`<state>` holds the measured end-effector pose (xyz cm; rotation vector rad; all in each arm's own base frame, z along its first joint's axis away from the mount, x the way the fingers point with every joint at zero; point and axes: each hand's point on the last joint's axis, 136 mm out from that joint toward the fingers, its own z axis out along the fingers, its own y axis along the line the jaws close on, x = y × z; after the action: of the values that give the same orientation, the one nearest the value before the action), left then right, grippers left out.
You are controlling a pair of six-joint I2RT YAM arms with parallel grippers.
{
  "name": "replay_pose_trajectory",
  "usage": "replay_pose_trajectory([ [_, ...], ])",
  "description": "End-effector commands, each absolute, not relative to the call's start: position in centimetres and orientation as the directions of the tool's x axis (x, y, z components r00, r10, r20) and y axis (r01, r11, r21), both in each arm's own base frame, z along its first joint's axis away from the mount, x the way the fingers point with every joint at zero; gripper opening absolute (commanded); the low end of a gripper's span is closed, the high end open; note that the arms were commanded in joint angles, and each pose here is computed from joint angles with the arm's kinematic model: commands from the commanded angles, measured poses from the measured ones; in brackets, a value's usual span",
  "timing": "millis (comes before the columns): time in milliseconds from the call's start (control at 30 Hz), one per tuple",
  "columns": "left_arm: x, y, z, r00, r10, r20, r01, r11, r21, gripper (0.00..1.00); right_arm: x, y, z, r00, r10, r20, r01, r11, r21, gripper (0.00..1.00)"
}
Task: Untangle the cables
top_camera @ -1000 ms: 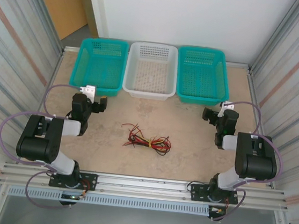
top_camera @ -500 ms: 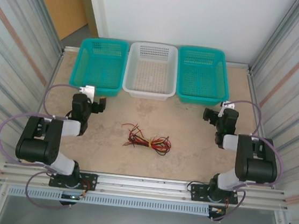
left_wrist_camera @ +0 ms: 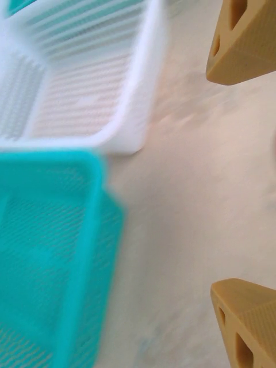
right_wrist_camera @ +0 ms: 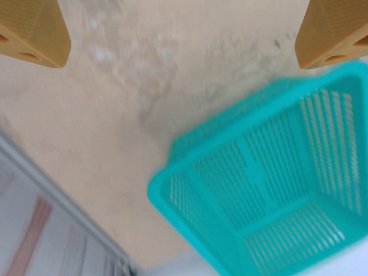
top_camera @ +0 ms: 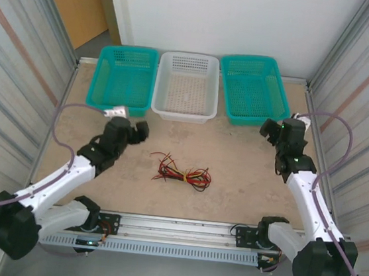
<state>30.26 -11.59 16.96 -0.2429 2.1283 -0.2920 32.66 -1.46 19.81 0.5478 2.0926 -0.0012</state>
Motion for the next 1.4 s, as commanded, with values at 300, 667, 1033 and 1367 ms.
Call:
replay_pose_trajectory([
  [300,23.7,-14.7,16.4,-0.691,-0.225,-0.687,-0.053,0.964,-0.262,0.90,31.7,5.0,19.1,-0.651,0.274,-0.708,0.278,0.954,0.113,0.99],
  [667,22.7,-19.6,14.0,-0.771,-0.240,-0.590,0.010,0.922,-0.388,0.87,42.2,15.2,17.6,-0.863,0.157,-0.479,-0.084,0.892,0.443,0.99],
  [1033,18.5,-20.2,10.4,-0.825,-0.336,-0.455,-0.139,0.900,-0.413,0.89,44.6,20.5,13.5,-0.888,0.080,-0.452,-0.141,0.889,0.436,0.99],
  [1367,17.8,-21.1,9.8,-0.856,-0.337,-0.393,-0.159,0.894,-0.420,0.87,45.7,21.4,15.7,-0.865,0.088,-0.494,-0.156,0.888,0.432,0.99],
])
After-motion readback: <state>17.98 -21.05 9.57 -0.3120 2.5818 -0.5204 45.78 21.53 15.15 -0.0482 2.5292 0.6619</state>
